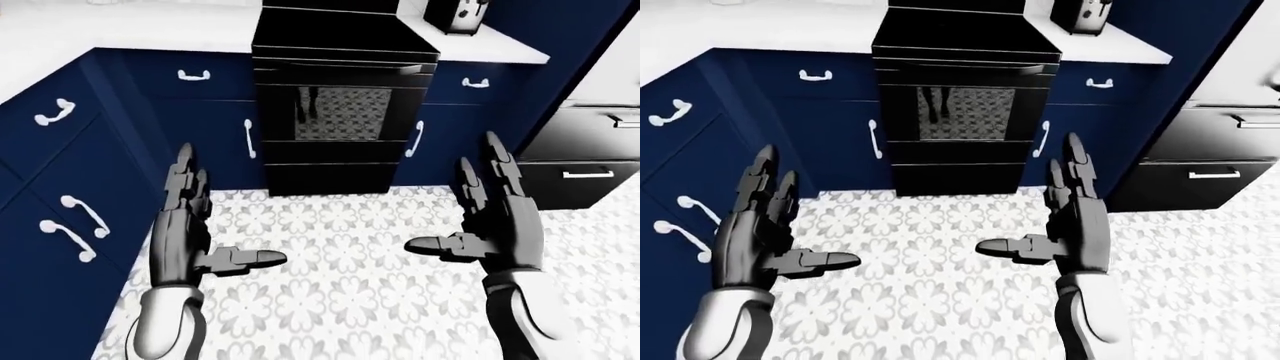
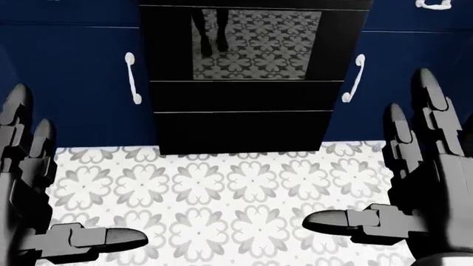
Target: Navigate to the stove.
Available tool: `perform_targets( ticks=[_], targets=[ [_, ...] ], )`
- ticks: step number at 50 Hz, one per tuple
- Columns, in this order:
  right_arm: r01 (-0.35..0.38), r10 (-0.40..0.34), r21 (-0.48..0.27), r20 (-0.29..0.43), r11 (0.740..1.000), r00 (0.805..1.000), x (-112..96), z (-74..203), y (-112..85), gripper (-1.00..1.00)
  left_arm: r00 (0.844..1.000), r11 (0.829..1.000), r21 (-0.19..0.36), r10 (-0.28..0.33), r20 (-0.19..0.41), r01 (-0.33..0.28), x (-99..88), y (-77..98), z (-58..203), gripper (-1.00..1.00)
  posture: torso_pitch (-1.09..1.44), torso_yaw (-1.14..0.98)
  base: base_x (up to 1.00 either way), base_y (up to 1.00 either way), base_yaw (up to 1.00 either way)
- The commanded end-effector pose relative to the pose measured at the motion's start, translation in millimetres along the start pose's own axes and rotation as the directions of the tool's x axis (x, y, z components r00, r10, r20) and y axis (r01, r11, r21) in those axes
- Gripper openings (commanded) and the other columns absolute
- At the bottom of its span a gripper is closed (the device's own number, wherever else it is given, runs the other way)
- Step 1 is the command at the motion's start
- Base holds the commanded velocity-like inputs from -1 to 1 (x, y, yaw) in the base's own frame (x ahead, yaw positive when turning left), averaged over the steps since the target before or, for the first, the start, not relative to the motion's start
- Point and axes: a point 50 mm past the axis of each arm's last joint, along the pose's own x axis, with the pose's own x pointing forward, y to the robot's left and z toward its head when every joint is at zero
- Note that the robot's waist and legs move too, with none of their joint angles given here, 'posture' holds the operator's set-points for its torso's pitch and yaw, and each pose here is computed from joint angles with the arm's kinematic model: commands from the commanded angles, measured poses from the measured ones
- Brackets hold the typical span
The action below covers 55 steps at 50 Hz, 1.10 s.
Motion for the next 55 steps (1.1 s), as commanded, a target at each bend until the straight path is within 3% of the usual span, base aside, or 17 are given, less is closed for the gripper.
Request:
perform_targets(
  ticks=[1, 30, 55],
  targets=[
    [-0.007, 0.007, -0.004, 0.062, 1.0, 0.998, -0.4, 10.6, 1.5, 1.0, 0.998, 1.0, 0.001, -0.005, 0.063, 0.005, -0.5, -1.2, 9.6, 1.0, 0.0, 0.0, 0.0, 0.0, 0.0],
    [-0.003, 0.003, -0.004, 0.083, 1.0, 0.997, -1.3, 11.2, 0.1, 1.0, 0.998, 1.0, 0.0, -0.01, 0.057, 0.01, 0.0, -1.8, 5.3, 1.0, 0.0, 0.0, 0.0, 0.0, 0.0],
    [-0.006, 0.006, -0.007, 0.082, 1.0, 0.997, -1.5, 10.9, 1.5, 1.0, 0.998, 1.0, -0.001, -0.007, 0.056, 0.007, 0.3, -1.6, 4.7, 1.0, 0.0, 0.0, 0.33, -0.19, 0.0]
  ],
)
